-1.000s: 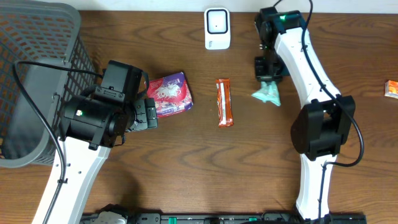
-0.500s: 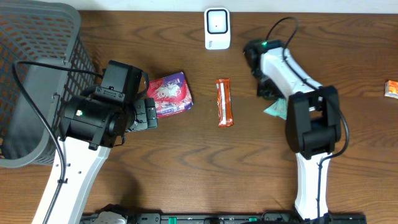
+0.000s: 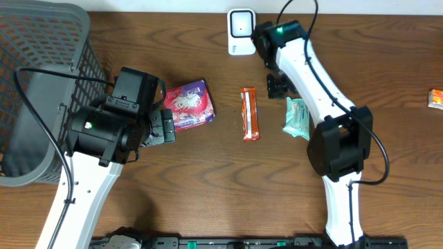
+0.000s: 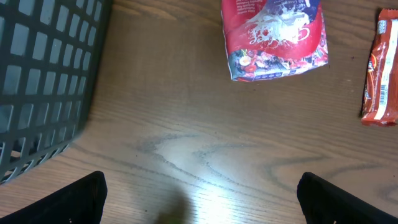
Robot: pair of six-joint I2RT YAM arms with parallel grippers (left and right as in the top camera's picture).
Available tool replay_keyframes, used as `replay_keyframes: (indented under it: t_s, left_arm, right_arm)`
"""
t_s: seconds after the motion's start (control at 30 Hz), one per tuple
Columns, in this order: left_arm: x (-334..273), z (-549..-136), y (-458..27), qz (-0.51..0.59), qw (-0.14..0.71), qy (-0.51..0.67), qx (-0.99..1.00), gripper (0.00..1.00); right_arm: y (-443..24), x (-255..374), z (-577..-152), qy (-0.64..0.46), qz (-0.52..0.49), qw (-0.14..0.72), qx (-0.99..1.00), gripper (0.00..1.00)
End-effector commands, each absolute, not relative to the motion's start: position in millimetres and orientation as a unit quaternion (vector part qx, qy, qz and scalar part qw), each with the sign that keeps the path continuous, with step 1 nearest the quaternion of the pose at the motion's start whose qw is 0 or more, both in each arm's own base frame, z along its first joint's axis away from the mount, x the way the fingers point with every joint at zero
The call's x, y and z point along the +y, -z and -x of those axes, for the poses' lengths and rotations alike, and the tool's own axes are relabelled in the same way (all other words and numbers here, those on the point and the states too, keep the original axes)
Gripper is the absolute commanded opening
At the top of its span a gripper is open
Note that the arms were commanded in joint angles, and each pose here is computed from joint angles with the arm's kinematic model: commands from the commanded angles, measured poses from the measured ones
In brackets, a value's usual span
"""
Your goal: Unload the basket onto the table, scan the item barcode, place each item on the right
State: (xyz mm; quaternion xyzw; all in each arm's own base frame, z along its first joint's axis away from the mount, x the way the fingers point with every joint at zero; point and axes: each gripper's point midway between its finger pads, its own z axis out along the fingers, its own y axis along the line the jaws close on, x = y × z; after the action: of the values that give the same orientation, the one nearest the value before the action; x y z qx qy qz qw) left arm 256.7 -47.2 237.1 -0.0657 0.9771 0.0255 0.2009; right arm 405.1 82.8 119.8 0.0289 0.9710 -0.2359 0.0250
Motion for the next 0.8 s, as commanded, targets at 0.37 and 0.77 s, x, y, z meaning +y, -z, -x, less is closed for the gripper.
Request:
replay_keyframes:
  t_s: [0.37,0.77]
  left_arm:
    - [-45,-256,-235,0.067,0.197,-0.03,0.978,0.98]
    - [-45,-256,-235,0.067,0.197,-0.03,0.978,0.98]
  right_arm:
    - [-40,78,-371,0.232,-0.027,-0.047,0.971,0.78]
    - [21,99,-353,0.131,-0.014,-0.077,0.988,0.42]
